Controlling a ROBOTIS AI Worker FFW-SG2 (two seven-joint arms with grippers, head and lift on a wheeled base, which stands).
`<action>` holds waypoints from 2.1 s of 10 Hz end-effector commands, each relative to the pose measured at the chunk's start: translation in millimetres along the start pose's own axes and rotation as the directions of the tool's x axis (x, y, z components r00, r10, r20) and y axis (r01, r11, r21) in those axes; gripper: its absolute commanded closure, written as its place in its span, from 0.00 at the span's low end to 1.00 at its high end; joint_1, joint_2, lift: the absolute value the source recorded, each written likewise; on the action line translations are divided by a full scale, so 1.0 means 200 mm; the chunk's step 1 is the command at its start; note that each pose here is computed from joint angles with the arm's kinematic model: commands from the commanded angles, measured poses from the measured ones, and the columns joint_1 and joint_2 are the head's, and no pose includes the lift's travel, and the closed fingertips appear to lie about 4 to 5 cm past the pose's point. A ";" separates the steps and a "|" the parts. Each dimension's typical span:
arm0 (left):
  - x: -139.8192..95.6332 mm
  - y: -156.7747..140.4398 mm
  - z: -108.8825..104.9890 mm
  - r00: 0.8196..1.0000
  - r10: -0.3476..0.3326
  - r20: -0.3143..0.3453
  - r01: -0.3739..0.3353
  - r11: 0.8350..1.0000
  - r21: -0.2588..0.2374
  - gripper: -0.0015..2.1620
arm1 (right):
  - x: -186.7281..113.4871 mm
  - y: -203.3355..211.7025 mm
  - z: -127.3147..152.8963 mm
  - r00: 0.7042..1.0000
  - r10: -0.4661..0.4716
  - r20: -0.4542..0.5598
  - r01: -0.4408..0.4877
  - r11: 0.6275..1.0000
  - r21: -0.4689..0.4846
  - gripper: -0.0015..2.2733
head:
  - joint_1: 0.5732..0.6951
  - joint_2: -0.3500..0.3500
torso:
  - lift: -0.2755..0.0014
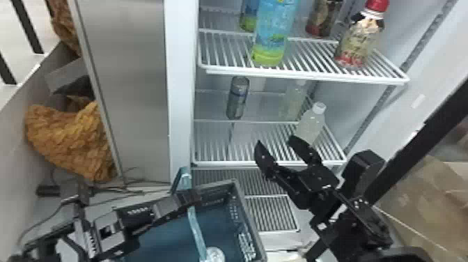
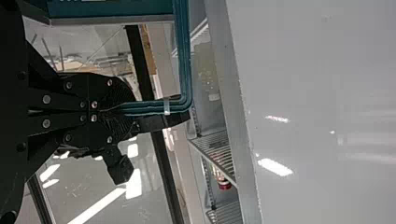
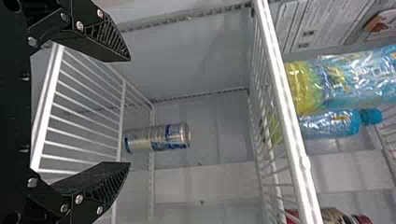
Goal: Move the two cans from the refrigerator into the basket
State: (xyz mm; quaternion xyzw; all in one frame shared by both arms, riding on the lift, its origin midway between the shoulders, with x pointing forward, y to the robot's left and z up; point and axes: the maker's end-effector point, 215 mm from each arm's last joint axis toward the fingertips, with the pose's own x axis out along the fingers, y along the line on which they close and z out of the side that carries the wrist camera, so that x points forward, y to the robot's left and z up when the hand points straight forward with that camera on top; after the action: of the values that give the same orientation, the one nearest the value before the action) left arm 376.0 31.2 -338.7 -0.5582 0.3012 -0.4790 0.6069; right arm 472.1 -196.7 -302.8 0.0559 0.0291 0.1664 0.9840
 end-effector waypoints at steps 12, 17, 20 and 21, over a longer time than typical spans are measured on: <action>0.01 0.00 -0.01 1.000 0.001 -0.009 -0.001 1.000 0.000 0.56 | 0.47 -0.19 -0.03 0.998 -0.066 0.022 0.067 0.997 -0.030 0.11 | 1.00 0.20 | 0.20; 0.00 0.00 0.00 1.000 0.004 -0.013 -0.004 1.000 0.005 0.56 | 0.64 -0.22 -0.05 0.996 -0.088 -0.002 0.087 0.995 -0.054 0.11 | 1.00 0.22 | 0.20; 0.00 -0.01 0.00 1.000 0.001 -0.014 -0.001 1.000 0.004 0.56 | 0.77 -0.17 -0.10 0.997 -0.072 -0.027 0.070 0.995 -0.065 0.11 | 1.00 0.26 | 0.20; 0.00 -0.01 0.00 1.000 0.002 -0.013 -0.002 1.000 0.005 0.56 | 0.80 -0.16 -0.11 0.997 -0.071 -0.035 0.069 0.995 -0.067 0.11 | 1.00 0.27 | 0.20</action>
State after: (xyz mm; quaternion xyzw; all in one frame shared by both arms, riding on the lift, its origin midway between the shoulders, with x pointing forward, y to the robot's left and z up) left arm 376.1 31.5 -337.0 -0.5531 0.3046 -0.4831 0.6066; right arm 629.4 -175.8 -332.6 0.0203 0.0409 0.1311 0.9903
